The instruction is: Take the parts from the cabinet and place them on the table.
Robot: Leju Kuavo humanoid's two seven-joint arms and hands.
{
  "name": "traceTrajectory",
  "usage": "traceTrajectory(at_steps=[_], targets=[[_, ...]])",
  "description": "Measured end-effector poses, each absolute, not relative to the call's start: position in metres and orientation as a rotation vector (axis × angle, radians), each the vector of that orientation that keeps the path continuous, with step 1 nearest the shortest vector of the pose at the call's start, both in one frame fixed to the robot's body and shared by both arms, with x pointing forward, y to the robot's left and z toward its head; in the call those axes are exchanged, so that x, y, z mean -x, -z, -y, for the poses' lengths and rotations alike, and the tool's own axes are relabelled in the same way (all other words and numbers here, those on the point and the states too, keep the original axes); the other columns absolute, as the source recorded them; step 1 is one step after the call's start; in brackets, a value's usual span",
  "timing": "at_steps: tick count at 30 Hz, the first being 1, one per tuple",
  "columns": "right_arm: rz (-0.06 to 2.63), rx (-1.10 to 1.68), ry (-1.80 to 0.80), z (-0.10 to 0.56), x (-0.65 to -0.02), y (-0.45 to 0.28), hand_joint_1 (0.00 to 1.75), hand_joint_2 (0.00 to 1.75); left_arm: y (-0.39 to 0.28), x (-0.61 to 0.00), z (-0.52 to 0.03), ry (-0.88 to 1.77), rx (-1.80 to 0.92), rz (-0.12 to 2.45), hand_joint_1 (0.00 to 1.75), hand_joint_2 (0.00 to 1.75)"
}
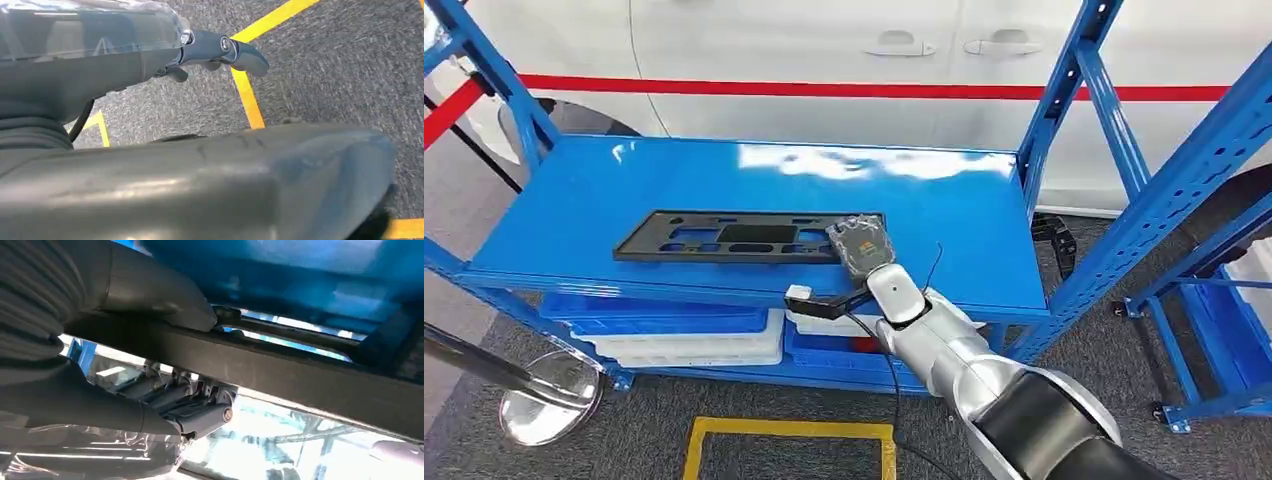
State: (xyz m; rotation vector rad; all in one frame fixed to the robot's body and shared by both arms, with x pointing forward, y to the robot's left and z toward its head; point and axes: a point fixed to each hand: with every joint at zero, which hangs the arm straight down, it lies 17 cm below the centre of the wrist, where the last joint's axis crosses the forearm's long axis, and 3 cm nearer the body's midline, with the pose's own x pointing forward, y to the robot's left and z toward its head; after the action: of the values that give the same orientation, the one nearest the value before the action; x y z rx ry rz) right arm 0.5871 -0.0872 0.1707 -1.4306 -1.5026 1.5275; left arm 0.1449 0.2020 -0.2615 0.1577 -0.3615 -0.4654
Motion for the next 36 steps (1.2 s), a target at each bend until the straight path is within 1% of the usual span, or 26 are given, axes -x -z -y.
traceTrajectory(at_steps=[18,21,22,25,28,32,34,36], targets=[[1.499,1.436,-1.504,0.093,-0.591,-0.175,1.75,1.75,0.261,-0.148,-0.203,0.468,-0.161,0.367,0.0,0.0],[1.592,1.249,-1.418,0.091,-0.591,-0.174,1.75,1.75,0.261,-0.148,-0.204,0.46,-0.161,0.366,0.0,0.0],[1.673,1.141,-1.365,0.084,-0.59,-0.181,1.75,1.75,0.261,-0.147,-0.204,0.459,-0.161,0.366,0.0,0.0],[1.816,0.966,-1.262,0.062,-0.585,-0.203,1.75,1.75,0.261,-0.148,-0.205,0.457,-0.163,0.368,0.0,0.0],[1.913,0.56,-1.055,0.037,-0.58,-0.229,1.75,1.75,0.261,-0.148,-0.205,0.451,-0.164,0.373,0.0,0.0],[1.966,-0.142,-0.682,0.013,-0.561,-0.293,1.75,1.75,0.262,-0.146,-0.208,0.443,-0.17,0.37,0.0,0.0],[2.0,-0.292,-0.566,0.02,-0.554,-0.319,1.75,1.75,0.263,-0.143,-0.211,0.44,-0.18,0.364,0.0,0.0],[2.045,-0.341,-0.505,0.028,-0.549,-0.339,1.75,1.75,0.263,-0.142,-0.214,0.439,-0.186,0.362,0.0,0.0]])
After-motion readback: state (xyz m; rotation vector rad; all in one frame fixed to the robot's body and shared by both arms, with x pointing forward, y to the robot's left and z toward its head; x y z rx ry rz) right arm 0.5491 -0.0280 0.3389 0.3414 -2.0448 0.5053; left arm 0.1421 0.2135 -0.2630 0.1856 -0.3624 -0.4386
